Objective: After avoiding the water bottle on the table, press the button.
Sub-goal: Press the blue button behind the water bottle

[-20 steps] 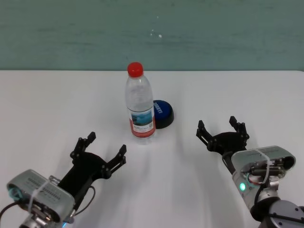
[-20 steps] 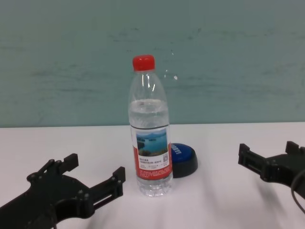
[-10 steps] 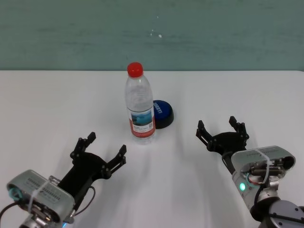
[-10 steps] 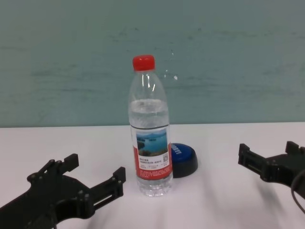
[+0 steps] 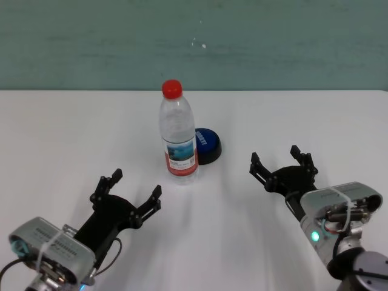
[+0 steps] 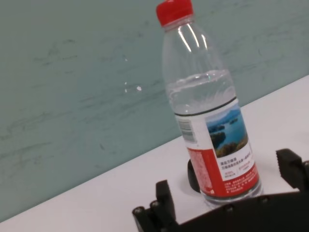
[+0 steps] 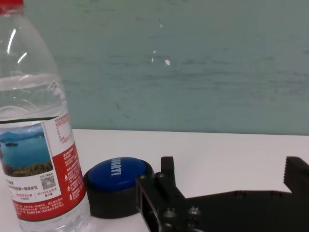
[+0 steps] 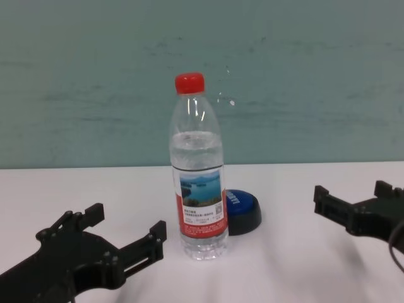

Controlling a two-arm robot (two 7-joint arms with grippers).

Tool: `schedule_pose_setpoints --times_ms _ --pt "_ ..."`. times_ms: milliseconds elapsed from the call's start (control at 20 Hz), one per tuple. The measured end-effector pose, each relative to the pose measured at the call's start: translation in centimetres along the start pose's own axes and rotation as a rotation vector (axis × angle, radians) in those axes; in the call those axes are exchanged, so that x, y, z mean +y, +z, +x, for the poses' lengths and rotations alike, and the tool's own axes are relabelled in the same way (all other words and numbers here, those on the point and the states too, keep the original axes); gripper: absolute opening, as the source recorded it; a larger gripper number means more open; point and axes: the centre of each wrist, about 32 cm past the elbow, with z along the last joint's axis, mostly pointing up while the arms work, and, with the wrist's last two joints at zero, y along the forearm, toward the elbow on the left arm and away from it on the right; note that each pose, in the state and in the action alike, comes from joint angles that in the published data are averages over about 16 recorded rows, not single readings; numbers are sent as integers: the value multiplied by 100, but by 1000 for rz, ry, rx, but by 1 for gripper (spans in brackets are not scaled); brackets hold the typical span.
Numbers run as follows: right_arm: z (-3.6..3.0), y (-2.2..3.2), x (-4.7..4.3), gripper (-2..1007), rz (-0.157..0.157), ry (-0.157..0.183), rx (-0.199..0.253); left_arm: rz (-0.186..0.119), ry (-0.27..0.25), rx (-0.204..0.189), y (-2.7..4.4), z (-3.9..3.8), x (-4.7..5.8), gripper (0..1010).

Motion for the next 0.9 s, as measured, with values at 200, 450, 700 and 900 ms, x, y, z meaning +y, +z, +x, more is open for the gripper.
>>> schedule_pose_setpoints --times_ms 200,450,700,900 --pt "79 45 -15 1004 1 42 10 0 0 0 0 0 0 1000" --pt "225 134 -52 1004 6 116 35 0 0 0 0 0 0 1000" --pt "390 251 -116 1004 9 199 55 0 0 0 0 0 0 1000" --pt "507 365 -189 1004 6 268 54 0 0 0 0 0 0 1000"
